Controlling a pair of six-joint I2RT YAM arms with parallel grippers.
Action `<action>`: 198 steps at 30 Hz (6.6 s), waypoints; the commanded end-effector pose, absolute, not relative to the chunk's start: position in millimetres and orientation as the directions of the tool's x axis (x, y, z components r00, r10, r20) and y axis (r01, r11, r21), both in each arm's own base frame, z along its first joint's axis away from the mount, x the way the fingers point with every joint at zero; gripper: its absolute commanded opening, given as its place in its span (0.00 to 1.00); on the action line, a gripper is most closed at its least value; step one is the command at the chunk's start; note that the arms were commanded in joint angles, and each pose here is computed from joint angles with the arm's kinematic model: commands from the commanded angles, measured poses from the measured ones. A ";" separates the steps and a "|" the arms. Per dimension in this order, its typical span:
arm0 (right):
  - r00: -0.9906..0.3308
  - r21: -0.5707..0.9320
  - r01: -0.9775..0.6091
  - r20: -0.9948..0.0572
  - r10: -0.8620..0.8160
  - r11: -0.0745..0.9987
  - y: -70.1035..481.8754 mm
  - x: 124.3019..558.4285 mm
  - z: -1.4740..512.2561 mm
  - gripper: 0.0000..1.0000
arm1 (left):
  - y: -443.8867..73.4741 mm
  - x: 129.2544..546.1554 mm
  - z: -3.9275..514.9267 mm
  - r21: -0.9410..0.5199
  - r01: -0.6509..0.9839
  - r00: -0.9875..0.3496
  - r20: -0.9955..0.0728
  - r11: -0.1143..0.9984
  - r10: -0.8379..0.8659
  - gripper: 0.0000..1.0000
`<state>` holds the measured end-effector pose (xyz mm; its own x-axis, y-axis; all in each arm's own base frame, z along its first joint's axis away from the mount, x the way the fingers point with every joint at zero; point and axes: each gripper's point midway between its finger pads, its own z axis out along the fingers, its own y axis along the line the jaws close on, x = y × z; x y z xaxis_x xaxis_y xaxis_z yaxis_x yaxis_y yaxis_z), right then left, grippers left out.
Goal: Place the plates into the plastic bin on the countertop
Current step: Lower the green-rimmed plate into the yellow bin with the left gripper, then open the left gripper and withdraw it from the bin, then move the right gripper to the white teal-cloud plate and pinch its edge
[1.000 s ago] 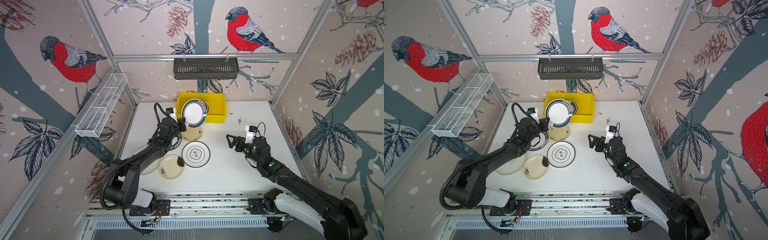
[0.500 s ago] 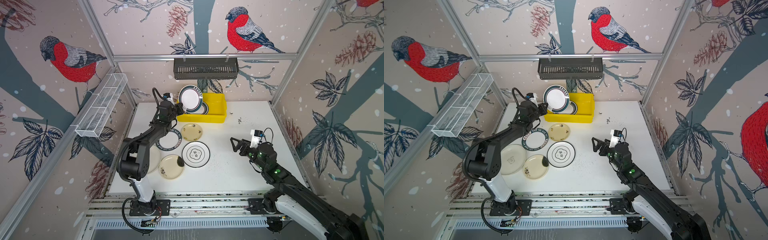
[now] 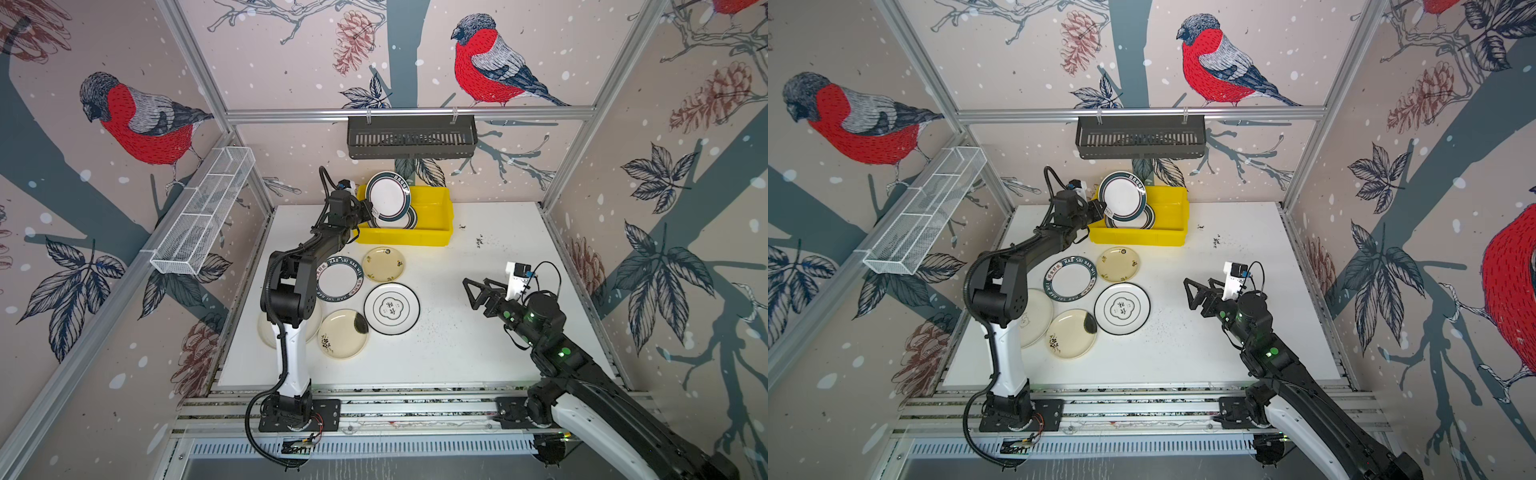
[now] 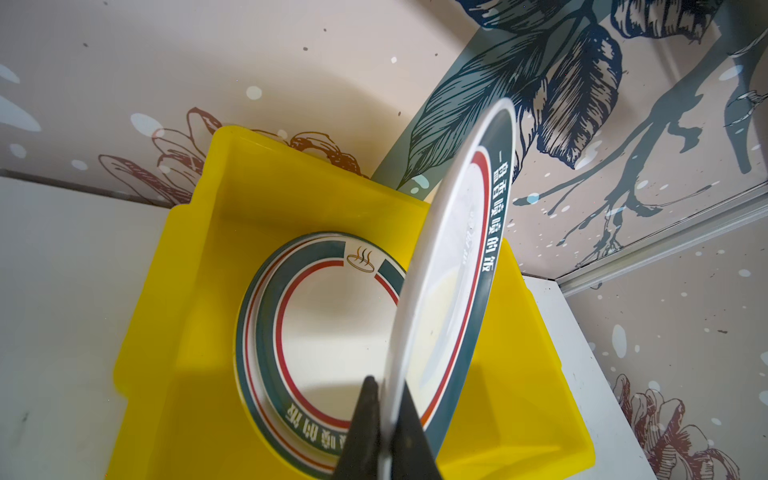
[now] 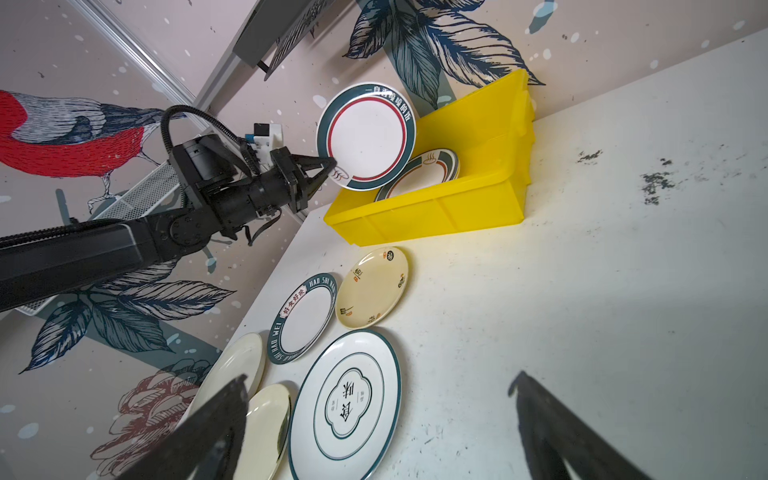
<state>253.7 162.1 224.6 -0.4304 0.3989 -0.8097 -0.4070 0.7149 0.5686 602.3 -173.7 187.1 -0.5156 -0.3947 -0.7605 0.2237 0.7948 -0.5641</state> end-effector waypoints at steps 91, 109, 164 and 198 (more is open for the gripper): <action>-0.721 0.653 -0.312 -0.635 0.275 0.690 239.3 268.2 141.9 0.99 | -189.4 375.6 198.0 -0.327 0.256 -0.468 -0.865 0.910 -0.179 0.97; -0.728 0.663 -0.224 -0.601 0.330 0.714 256.2 250.7 106.2 0.99 | -185.9 290.5 160.0 -0.439 0.307 -0.499 -0.830 0.845 -0.250 0.97; -0.877 0.624 -0.285 -0.477 0.066 0.727 310.7 275.2 45.0 0.39 | -197.8 288.8 118.3 -0.434 0.358 -0.575 -0.800 0.827 -0.171 0.97; -0.875 0.606 -0.245 -0.474 0.096 0.757 304.3 279.7 35.4 0.14 | -184.4 296.3 104.9 -0.424 0.293 -0.602 -0.778 0.857 -0.180 0.97</action>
<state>275.9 303.9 29.6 -0.8869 0.0781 -0.4553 -0.2426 0.7600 0.6029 292.2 -181.9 96.9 -0.6180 -0.1578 -0.7702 0.2866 0.8670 -0.4076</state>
